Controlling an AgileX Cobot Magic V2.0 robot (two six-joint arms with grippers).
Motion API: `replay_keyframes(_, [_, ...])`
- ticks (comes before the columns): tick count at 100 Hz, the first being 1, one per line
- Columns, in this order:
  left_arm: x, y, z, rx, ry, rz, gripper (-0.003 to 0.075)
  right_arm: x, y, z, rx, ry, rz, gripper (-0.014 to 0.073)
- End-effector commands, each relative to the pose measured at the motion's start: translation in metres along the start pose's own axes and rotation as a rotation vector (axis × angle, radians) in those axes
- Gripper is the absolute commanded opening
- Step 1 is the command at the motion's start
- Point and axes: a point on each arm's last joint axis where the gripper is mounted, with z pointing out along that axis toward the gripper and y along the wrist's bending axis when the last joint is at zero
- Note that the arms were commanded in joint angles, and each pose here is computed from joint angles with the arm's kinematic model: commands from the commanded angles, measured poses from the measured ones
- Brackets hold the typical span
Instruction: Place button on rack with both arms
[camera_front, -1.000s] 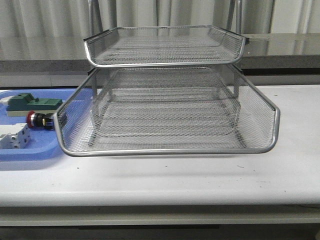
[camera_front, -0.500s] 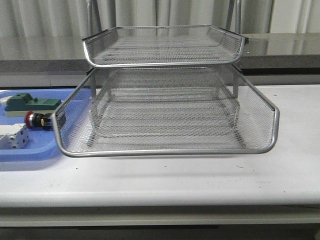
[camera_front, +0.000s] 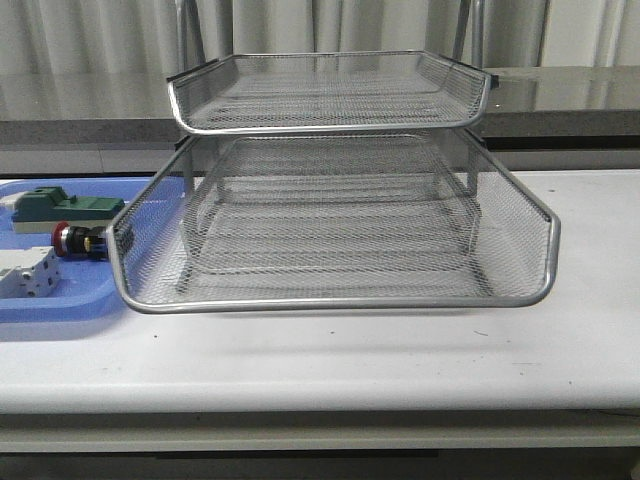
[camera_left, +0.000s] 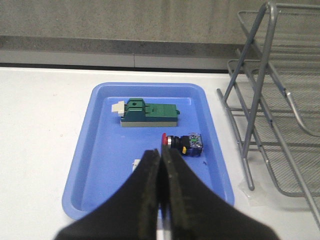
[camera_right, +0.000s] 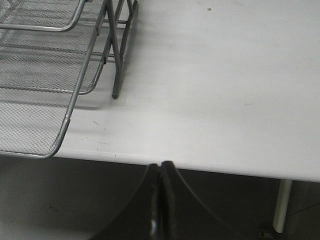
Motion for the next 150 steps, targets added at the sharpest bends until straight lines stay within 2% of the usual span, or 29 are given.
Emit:
replay_keyframes(1, [-0.032,-0.002,0.017,-0.015,-0.043,0.033,-0.002,-0.013,-0.001,-0.007,0.007,-0.092,-0.009,-0.0109])
replay_keyframes(25, [-0.056,0.0,0.084,-0.067,0.105,0.126,-0.002,-0.013,-0.001,-0.007,0.007,-0.092,-0.009,-0.0109])
replay_keyframes(50, [-0.052,0.002,0.144,-0.092,0.295,0.139,-0.0018,-0.013,-0.001,-0.007,0.007,-0.092,-0.009,-0.0109])
replay_keyframes(57, [-0.05,0.002,0.154,-0.097,0.349,0.16,0.0007,-0.013,-0.001,-0.007,0.007,-0.091,-0.009,-0.0109])
replay_keyframes(67, [-0.046,0.003,0.16,-0.087,0.409,0.239,0.0134,-0.013,-0.001,-0.007,0.007,-0.091,-0.009,-0.0109])
replay_keyframes(76, [-0.042,0.004,0.162,-0.081,0.446,0.281,0.0333,-0.013,-0.001,-0.007,0.007,-0.091,-0.009,-0.0109])
replay_keyframes(80, [-0.041,0.004,0.162,-0.081,0.452,0.284,0.0452,-0.013,-0.001,-0.007,0.007,-0.091,-0.009,-0.0109])
replay_keyframes(86, [-0.041,0.004,0.162,-0.082,0.452,0.286,0.0566,-0.013,-0.001,-0.007,0.007,-0.091,-0.009,-0.0109])
replay_keyframes(93, [-0.041,0.004,0.162,-0.082,0.452,0.286,0.0638,-0.013,-0.001,-0.007,0.007,-0.091,-0.009,-0.0109])
replay_keyframes(127, [-0.042,0.001,0.166,-0.057,0.453,0.253,0.0637,-0.013,-0.001,-0.007,0.007,-0.091,-0.009,-0.0109])
replay_keyframes(150, [-0.067,-0.001,0.193,-0.015,0.465,0.442,0.0637,-0.013,-0.001,-0.007,0.007,-0.091,-0.009,-0.0109])
